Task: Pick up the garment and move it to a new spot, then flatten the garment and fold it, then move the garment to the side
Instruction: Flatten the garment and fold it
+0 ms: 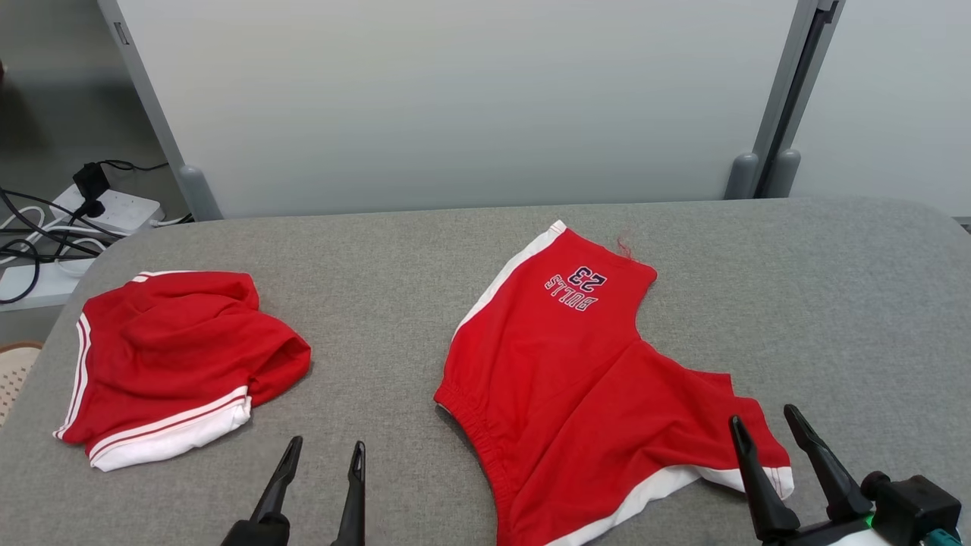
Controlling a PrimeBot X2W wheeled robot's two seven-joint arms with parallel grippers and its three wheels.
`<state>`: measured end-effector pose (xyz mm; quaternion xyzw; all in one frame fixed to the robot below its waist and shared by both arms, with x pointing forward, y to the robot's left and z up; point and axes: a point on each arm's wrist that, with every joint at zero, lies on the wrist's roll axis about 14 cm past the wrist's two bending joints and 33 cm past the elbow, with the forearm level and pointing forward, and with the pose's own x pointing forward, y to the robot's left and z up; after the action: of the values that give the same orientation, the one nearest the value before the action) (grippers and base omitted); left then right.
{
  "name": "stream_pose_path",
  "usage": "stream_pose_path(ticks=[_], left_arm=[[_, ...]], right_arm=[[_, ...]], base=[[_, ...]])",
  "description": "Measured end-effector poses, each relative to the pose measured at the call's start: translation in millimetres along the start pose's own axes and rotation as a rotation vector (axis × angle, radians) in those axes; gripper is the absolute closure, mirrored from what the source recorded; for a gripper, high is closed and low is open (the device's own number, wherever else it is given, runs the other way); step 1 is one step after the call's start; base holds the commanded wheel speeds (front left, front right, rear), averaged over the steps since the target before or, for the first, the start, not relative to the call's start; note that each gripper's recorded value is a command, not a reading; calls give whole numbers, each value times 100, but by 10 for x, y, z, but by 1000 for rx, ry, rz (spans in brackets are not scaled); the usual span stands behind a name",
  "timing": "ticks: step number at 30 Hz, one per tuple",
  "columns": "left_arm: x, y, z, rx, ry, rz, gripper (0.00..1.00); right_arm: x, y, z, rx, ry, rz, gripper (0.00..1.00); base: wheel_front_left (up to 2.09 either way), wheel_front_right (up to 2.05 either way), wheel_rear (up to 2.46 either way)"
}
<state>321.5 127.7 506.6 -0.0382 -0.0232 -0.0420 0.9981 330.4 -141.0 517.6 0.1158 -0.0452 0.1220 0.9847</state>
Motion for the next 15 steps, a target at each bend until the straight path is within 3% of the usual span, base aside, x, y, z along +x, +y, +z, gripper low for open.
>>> stream_pose_path(ticks=[15], left_arm=[[41, -64, -388, -38, 119, -55, 0]], right_arm=[[-15, -56, -7, -4, 6, -12, 0]], base=[[0, 0, 0]])
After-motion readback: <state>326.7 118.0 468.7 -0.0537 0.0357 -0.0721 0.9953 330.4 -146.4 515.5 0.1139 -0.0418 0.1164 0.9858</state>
